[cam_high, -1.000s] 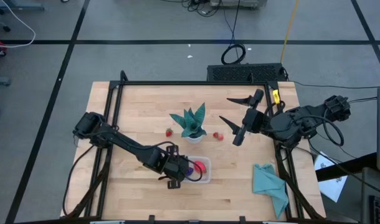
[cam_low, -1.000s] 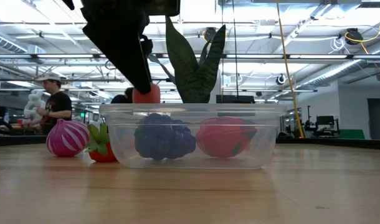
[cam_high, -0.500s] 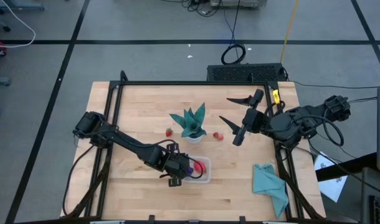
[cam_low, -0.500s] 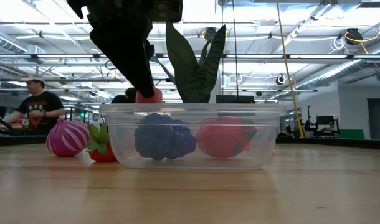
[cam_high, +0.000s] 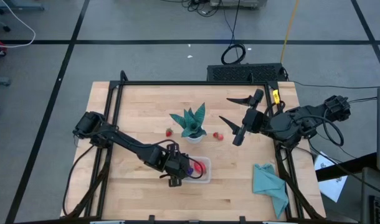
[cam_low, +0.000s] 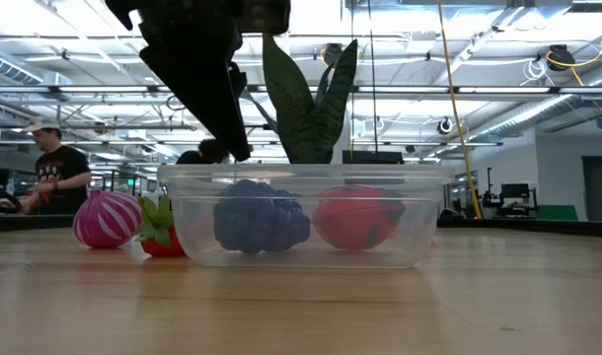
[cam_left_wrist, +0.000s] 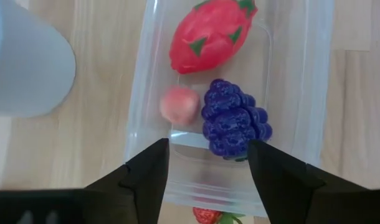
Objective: Pick and placing Produce into tupperware
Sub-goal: Put the top left red strawberry into the transparent bin
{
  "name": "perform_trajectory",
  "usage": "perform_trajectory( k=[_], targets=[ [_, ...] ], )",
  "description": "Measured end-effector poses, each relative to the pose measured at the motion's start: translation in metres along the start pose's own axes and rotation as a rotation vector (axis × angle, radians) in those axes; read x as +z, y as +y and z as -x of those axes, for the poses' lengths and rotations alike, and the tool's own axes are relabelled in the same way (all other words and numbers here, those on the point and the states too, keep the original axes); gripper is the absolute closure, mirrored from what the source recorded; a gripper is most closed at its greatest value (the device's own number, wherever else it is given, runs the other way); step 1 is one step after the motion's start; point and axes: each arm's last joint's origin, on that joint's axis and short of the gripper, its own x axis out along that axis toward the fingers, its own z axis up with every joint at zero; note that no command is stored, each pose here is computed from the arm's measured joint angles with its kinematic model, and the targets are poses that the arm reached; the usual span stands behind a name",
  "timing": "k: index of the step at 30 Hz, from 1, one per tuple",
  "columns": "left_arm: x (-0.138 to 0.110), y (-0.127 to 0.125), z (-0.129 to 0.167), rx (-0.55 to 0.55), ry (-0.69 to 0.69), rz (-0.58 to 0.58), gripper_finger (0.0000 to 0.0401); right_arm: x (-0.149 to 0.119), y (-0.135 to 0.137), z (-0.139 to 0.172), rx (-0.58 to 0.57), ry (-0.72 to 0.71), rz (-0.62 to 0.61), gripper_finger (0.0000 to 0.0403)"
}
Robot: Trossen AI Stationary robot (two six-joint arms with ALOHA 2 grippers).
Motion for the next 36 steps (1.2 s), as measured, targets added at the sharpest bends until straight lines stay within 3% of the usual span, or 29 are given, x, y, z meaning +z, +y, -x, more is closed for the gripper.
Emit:
perform_trajectory(
  k=[6, 13, 19, 25, 30, 36],
  targets=[
    [0.001, 0.004, 0.02, 0.015, -0.027, 0.01, 0.0191, 0.0, 0.0, 0.0, 0.0, 0.0, 0.0, 0.0122],
    [-0.017, -0.003, 0.067, -0.001, -0.01, 0.033, 0.0219, 0.0, 0.0, 0.0, 0.0, 0.0, 0.0, 0.0122],
    [-0.045, 0.003, 0.094, 0.154, 0.107, 0.041, 0.0243, 0.0, 0.0, 0.0, 0.0, 0.0, -0.001, 0.0122],
    [-0.048, 0.022, 0.1, 0.353, 0.112, 0.008, 0.0246, 0.001, 0.0, 0.0, -0.002, -0.009, -0.014, 0.0122],
    [-0.057, 0.049, 0.098, 0.398, 0.148, 0.061, 0.0243, 0.001, 0.0, 0.0, -0.001, -0.009, -0.027, 0.0122],
    [-0.083, 0.076, 0.085, 0.376, 0.08, 0.117, 0.0242, 0.001, 0.0, 0.0, -0.001, -0.009, -0.015, 0.0122]
  ],
)
